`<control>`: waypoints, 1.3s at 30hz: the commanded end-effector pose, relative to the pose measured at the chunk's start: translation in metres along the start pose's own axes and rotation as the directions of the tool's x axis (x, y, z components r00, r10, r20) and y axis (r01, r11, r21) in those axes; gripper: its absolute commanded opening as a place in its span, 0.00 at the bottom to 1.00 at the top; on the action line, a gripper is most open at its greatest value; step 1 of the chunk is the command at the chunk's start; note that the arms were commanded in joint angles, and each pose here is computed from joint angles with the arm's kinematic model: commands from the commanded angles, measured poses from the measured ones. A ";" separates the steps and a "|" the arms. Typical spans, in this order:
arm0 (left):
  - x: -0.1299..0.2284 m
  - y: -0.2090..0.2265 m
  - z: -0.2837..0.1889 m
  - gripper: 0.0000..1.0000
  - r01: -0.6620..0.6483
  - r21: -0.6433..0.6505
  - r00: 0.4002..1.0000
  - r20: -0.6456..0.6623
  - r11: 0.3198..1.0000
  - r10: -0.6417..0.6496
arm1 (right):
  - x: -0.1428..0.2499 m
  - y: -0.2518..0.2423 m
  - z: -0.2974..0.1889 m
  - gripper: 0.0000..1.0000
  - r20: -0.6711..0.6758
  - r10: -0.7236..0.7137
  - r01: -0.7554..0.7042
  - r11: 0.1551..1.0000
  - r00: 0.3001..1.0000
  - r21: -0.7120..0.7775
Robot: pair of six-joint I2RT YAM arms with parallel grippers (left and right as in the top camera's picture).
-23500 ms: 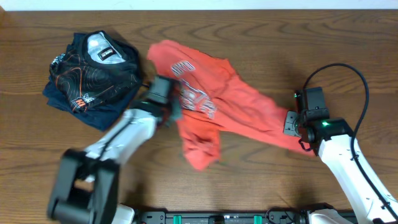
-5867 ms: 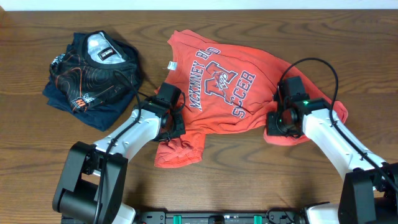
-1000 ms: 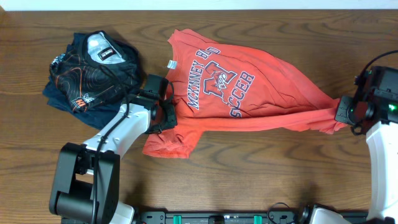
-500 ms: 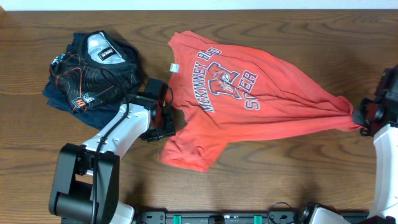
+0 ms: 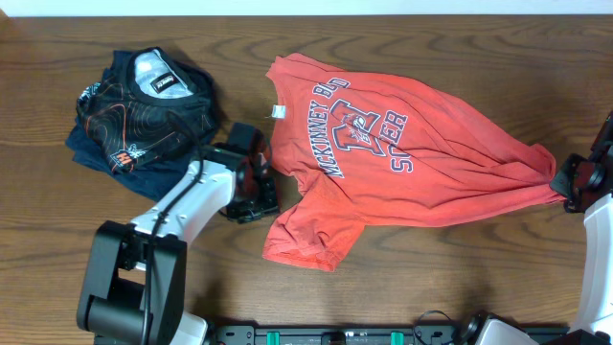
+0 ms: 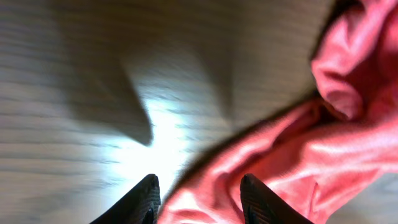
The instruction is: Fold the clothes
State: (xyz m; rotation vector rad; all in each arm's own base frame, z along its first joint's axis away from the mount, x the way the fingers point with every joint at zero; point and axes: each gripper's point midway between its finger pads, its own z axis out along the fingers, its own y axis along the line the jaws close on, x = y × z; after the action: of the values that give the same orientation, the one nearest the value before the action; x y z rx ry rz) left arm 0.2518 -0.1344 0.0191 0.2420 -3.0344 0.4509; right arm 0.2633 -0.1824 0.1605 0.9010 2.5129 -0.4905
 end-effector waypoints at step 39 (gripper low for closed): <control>0.066 0.018 -0.010 0.43 -0.009 -0.107 0.982 -0.189 0.994 -0.012 | -0.006 0.001 -0.002 0.01 0.014 -0.017 0.017 1.000 1.000 -0.012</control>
State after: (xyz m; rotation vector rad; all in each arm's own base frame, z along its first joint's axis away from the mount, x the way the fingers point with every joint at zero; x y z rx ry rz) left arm 0.1627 -0.1226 0.0194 0.1729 -2.7727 0.2411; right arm 0.2667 -0.1796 0.1601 0.8692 2.5217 -0.4643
